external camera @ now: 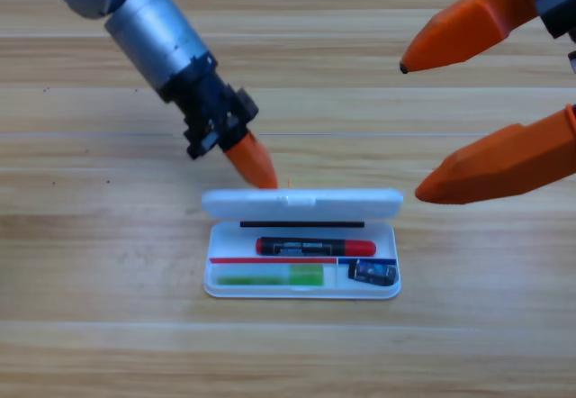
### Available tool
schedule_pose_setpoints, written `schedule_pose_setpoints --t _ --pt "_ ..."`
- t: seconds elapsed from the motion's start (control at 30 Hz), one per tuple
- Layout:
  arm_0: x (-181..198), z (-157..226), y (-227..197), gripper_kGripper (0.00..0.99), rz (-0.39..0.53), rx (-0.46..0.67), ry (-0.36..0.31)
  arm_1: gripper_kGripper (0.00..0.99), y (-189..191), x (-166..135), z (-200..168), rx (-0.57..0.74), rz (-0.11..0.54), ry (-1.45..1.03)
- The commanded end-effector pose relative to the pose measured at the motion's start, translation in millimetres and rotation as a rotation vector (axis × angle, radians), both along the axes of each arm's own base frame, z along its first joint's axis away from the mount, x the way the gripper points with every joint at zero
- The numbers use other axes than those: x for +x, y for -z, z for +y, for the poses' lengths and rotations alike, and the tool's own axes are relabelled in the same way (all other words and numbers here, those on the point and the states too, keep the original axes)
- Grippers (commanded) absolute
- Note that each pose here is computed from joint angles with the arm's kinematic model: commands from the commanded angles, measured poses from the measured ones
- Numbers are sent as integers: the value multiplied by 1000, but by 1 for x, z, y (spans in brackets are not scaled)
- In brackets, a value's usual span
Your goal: Clean up eraser and pencils
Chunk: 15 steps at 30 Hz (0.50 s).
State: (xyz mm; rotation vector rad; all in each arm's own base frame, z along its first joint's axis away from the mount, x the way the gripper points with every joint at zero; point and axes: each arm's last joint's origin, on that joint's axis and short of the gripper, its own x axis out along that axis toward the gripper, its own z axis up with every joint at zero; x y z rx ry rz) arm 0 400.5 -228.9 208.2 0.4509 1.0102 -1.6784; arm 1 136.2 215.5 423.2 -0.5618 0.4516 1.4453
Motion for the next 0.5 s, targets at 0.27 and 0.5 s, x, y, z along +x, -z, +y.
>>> schedule_pose_setpoints --t 0.27,0.5 --pt "-26 -15 40 0 37 47 76 959 9 4 -3 -8 35 16" --pt "-33 -18 55 0 27 67 86 959 9 5 -1 -6 43 11"
